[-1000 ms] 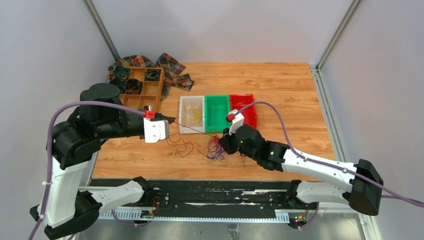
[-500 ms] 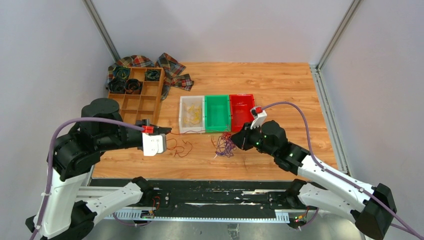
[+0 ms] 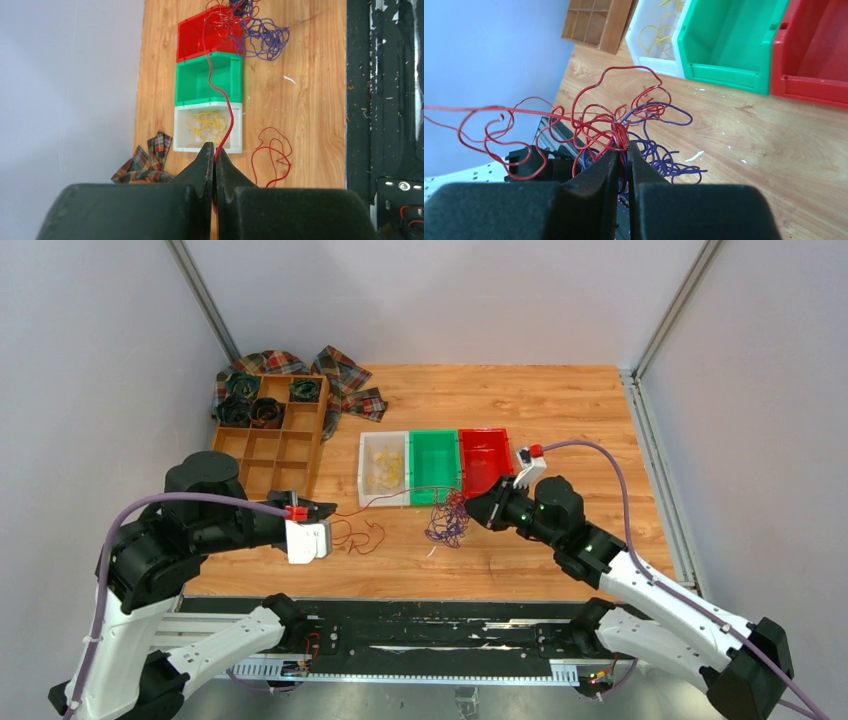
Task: Untangle the cables
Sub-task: Untie the cable.
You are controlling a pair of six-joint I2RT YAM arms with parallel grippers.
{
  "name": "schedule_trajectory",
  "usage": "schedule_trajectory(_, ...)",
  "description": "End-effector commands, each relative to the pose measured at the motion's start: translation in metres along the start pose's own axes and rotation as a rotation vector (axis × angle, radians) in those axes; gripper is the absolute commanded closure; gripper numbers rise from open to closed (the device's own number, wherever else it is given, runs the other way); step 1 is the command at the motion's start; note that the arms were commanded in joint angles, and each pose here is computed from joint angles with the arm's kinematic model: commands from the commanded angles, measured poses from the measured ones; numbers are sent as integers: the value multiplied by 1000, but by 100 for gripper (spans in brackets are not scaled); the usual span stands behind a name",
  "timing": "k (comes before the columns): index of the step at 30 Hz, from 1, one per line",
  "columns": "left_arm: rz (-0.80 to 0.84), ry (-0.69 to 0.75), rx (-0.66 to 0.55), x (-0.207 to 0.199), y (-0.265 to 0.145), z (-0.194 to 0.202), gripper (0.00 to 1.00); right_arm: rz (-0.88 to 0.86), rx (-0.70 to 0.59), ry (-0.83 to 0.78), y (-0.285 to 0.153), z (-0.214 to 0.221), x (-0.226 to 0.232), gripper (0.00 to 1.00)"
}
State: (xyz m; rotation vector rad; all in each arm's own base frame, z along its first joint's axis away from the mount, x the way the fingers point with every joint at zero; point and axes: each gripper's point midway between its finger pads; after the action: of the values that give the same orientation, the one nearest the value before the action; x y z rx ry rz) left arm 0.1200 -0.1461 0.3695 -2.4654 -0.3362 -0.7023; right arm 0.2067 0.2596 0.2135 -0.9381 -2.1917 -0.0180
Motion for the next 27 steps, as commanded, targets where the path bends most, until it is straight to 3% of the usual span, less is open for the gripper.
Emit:
schedule_trajectory(1,-35,40,31,7,-5,4,99,73,2,-23,-1,-7,-16,92)
schedule_trajectory(7,-64,11,-59,27,-15,-33,99,103,288,-252,3,46,-40,77)
schedule_trajectory(12,-17,-32,-105,30,-7,-48,99,112,385,-417,11,62,-33,61)
schedule_trajectory(17,1,-59,-83,26,0,-40,99,166,365,-550,24,51,-18,53)
schedule_trajectory(21,-17,-49,-67,26,-3,-35,99,237,360,-647,28,49,-14,53)
schedule_trajectory(27,-23,-38,-46,23,-3,-28,99,-7,264,-759,38,67,47,53)
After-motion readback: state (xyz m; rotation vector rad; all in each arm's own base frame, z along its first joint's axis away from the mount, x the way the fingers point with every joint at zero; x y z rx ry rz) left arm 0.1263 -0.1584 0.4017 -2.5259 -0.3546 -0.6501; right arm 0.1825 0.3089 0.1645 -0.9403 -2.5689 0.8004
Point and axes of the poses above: each gripper's point midway between its finger pads, its own y axis out along the fingers, its own x axis along the line the jaws close on, z = x × y, and after that the axes turned 4 degrees about -y, right-handed
